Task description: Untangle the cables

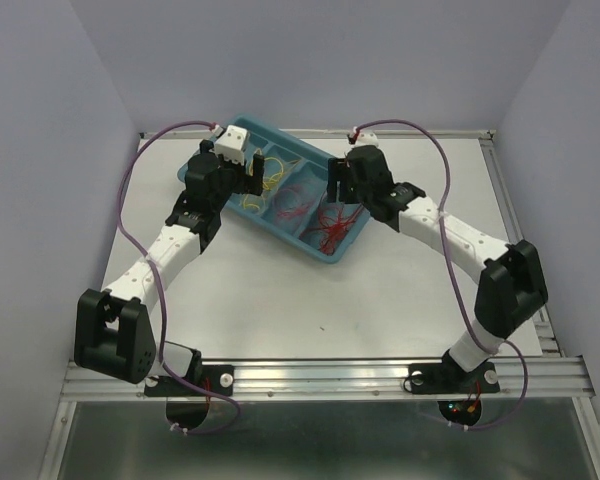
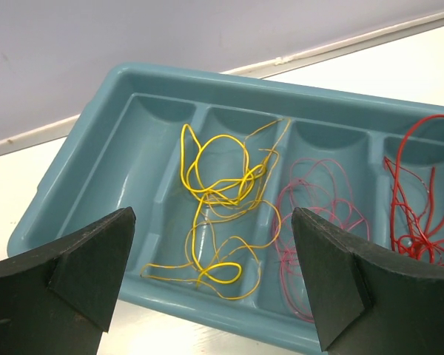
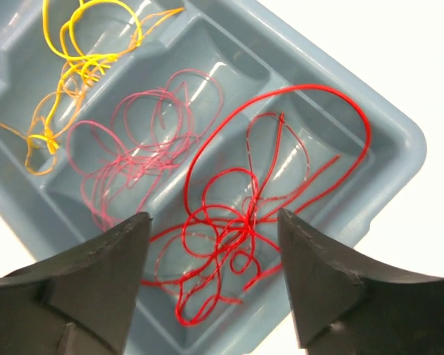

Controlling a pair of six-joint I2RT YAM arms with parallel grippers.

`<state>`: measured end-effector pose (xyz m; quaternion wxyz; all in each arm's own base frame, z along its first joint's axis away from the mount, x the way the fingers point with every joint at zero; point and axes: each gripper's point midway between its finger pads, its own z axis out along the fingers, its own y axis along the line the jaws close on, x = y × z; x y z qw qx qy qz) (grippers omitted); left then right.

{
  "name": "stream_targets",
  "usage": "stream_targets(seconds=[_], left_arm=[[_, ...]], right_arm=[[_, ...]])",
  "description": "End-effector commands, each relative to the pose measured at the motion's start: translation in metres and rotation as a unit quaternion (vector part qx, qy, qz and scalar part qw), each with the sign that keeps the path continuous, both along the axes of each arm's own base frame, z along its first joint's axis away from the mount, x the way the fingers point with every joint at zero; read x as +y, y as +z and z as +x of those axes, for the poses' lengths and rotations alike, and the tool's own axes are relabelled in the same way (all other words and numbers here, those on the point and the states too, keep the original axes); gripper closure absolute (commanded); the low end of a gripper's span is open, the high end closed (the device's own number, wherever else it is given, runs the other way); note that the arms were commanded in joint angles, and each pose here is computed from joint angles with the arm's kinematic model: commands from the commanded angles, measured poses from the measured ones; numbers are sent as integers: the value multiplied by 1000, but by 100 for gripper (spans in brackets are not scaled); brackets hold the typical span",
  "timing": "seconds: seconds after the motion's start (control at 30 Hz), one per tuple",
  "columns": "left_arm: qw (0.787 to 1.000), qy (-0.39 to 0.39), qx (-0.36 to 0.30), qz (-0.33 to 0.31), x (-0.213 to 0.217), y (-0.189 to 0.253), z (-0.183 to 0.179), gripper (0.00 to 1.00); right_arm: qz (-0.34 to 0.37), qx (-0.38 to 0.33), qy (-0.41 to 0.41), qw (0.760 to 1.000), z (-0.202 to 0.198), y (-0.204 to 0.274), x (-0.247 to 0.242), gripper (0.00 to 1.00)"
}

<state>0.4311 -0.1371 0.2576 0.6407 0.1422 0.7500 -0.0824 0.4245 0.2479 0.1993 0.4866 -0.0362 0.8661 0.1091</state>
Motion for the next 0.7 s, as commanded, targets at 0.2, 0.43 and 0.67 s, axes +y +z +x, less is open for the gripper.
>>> stream_targets(seconds=[0.2,0.43,0.67], left_arm=[[997,0,-75,11,19,31,-46,1],[989,109,-100,-22,74,19,-100,1],[987,115,-111,-38,89,5,-142,1]], right_arm=[[88,-77,38,992,-65,39,-22,2],[163,-196,24,967,-126,77,-71,2],[155,-221,-41,962,-137,53,-108,0]])
